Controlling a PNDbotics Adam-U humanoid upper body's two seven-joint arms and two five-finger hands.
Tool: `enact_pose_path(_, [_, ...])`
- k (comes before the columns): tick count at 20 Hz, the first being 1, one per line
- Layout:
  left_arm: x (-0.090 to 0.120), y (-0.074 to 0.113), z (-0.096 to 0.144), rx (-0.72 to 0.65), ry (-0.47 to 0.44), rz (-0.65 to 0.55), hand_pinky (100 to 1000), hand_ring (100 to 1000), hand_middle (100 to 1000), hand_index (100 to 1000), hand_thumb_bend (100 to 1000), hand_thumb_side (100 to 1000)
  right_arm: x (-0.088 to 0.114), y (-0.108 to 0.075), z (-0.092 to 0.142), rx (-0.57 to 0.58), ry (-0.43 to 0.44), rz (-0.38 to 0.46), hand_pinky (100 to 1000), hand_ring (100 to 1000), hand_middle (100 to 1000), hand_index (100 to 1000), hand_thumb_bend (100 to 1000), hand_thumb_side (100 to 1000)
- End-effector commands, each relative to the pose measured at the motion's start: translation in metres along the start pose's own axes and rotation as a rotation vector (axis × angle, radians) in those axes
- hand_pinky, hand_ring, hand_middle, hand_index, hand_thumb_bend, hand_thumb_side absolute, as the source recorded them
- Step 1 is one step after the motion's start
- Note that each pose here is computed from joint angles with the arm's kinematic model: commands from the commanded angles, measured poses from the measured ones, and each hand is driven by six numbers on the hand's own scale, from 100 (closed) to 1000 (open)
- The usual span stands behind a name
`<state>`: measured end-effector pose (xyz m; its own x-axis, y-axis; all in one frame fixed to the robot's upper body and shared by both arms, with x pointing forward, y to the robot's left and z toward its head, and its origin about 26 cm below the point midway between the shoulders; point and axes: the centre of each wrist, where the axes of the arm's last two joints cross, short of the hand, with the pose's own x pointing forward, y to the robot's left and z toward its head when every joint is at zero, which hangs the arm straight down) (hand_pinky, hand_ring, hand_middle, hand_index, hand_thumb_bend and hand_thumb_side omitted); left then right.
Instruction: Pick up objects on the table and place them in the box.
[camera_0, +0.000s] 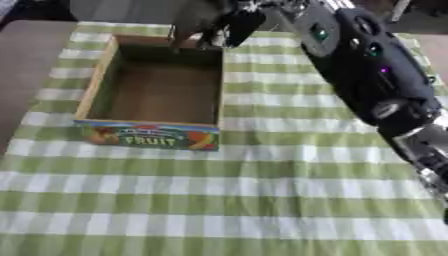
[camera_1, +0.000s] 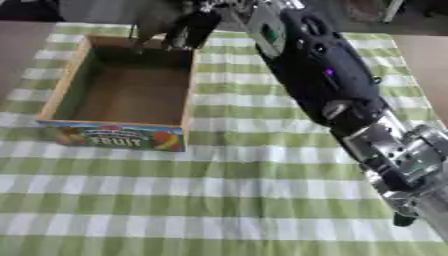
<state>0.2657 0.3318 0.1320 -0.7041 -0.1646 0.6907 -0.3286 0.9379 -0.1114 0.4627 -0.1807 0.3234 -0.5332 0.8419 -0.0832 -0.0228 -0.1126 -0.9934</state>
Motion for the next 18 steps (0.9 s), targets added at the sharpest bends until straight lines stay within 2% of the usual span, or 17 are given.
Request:
enact_pose_path(1, [0.007, -0.004, -0.006, -0.019, -0.036, 0.02, 304, 358, 654, 442, 100, 743, 0.008, -0.005, -0.011, -0.037, 0.006, 0.008, 896, 874, 582, 688, 100, 378])
enact_pose_path(5, [0.007, -0.008, -0.009, -0.029, -0.044, 0.038, 304, 359, 654, 443, 100, 743, 0.012, 0.012, -0.025, -0.027, 0.023, 0.005, 895, 874, 581, 687, 100, 386])
enact_pose_path(11, [0.008, -0.011, -0.01, -0.038, -0.049, 0.054, 303, 357, 655, 439, 100, 745, 0.006, 0.039, -0.035, -0.025, 0.065, -0.01, 898, 878, 587, 693, 100, 393])
enact_pose_path(15, [0.008, -0.012, -0.011, -0.041, -0.05, 0.058, 303, 356, 655, 438, 100, 746, 0.006, 0.056, -0.04, -0.004, 0.041, -0.01, 902, 891, 609, 712, 100, 407])
enact_pose_path(17, [0.008, -0.013, -0.011, -0.042, -0.049, 0.059, 303, 356, 655, 437, 100, 747, 0.007, 0.062, -0.041, 0.006, 0.017, -0.007, 908, 909, 640, 754, 100, 428])
enact_pose_path(18, [0.008, -0.013, -0.011, -0.043, -0.049, 0.059, 303, 356, 655, 437, 100, 747, 0.007, 0.063, -0.042, 0.014, 0.003, -0.006, 913, 918, 659, 780, 127, 440])
